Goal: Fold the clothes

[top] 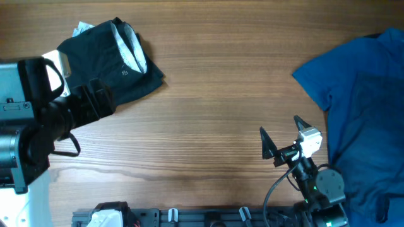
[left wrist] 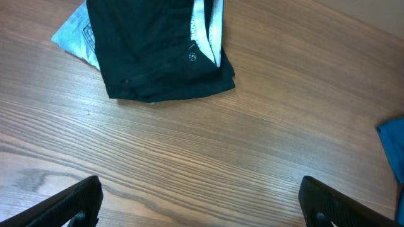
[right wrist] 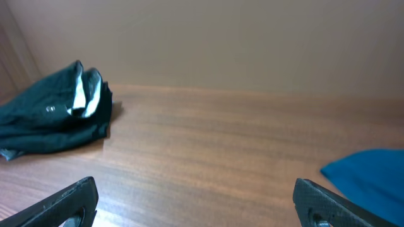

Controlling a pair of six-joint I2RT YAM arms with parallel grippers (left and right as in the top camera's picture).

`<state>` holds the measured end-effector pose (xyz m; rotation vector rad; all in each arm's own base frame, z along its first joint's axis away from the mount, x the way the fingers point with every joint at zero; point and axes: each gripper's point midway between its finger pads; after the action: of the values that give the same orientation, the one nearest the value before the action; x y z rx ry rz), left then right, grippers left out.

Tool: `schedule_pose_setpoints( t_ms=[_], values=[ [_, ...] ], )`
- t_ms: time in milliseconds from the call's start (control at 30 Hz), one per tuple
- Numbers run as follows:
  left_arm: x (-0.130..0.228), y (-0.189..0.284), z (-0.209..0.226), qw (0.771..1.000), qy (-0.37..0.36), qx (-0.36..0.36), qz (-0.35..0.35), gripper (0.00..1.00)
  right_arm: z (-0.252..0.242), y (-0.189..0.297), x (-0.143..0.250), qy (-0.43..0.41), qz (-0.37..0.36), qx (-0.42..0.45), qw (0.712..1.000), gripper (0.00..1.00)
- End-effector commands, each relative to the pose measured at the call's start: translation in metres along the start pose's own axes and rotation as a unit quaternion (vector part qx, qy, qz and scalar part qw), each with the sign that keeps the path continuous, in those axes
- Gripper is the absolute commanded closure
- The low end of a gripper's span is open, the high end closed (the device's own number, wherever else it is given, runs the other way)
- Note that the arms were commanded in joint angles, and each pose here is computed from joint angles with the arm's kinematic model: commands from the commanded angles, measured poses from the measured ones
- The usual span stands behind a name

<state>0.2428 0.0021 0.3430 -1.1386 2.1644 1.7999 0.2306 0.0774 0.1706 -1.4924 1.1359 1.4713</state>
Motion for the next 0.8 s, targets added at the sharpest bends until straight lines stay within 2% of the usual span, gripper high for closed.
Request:
schedule_pose_setpoints(
  t_ms=[0,767],
  values=[
    [0.0005,0.0018,0.0007,1.000,0.003,-0.002,-0.005,0.00,-0.0025,0.0002,-0.0021,-0.020,-0.011,0.007,1.000,0.00],
    [0.0005,0.0018,0.0008,1.000,0.003,-0.002,-0.005,0.00,-0.0024,0.0001,-0.0016,-0.024,-0.010,0.007,1.000,0.01]
  ],
)
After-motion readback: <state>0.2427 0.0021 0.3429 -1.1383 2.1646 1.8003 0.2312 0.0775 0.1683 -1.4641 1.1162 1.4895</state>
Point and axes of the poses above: each gripper's point midway between its finger pads, its own y axis back along the fingers, its own z axis along the line the jaws close on, x = y × z, and after that the axes turned 9 degrees about y, right-handed
